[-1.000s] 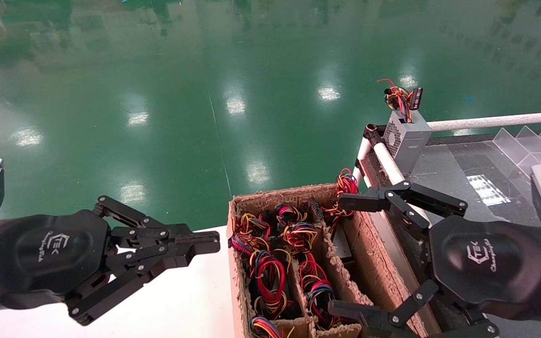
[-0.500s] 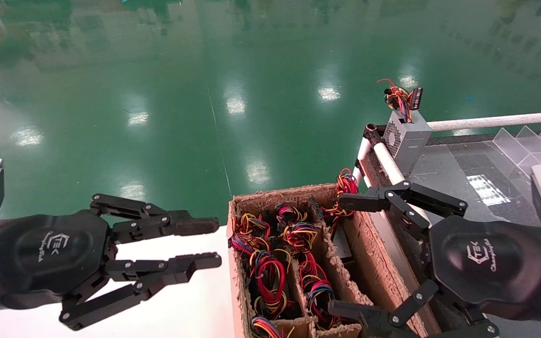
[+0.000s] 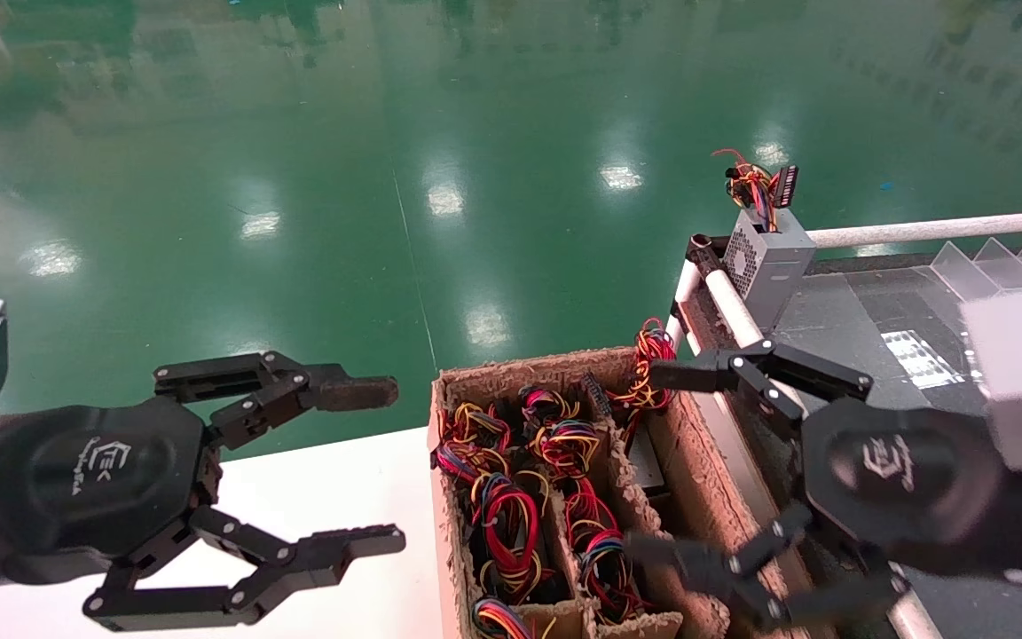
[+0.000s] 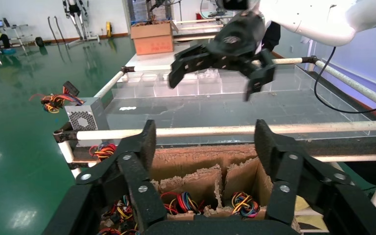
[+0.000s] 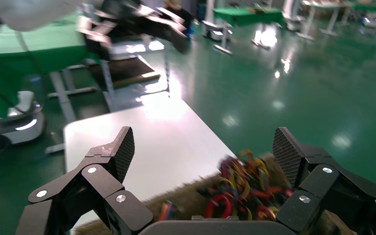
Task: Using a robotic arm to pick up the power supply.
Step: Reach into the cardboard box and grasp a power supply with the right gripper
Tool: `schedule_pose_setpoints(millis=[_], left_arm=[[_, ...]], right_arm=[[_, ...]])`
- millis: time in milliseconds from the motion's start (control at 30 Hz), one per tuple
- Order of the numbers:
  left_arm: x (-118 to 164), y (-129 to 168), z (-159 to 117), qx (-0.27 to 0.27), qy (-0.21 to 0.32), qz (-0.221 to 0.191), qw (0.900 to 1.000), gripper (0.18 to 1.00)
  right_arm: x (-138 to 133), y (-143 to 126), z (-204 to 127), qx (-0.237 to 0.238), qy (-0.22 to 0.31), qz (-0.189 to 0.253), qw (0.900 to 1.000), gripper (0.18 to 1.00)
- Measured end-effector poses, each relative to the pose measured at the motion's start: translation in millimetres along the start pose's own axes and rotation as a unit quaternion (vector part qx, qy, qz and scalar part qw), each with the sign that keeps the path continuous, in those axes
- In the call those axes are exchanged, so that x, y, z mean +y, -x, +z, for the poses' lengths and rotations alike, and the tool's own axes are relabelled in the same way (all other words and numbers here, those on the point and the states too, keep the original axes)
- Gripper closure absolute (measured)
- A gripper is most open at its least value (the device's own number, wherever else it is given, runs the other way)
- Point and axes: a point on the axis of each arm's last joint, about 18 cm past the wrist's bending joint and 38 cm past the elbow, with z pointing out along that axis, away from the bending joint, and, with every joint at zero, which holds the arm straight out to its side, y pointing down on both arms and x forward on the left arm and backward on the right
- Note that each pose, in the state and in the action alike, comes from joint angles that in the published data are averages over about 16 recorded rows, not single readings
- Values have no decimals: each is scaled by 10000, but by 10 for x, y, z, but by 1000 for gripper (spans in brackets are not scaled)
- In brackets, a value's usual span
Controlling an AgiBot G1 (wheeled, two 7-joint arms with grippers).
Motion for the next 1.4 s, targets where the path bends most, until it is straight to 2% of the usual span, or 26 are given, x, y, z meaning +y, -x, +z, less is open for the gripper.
schedule_pose_setpoints(millis=[267,400,600,833,1100,1400], left_arm=[[0,0,0,0,0,0,10000,374],[0,0,0,0,0,0,10000,299],[0,0,0,0,0,0,10000,231],[0,0,0,0,0,0,10000,194],[0,0,0,0,0,0,10000,184],[0,0,0,0,0,0,10000,184]], right_arm=[[223,-434,62,674,512,436,9955,178],[358,-702,115,1036,789,690,9891,178],[556,-1052,221,1425,1128,1055,9777,179],[769,-1317,372,1667,1413,1264,9676,192],[912,-1451,506,1736,1593,1212,9643,241],[980,-1497,579,1710,1693,1076,9646,379]])
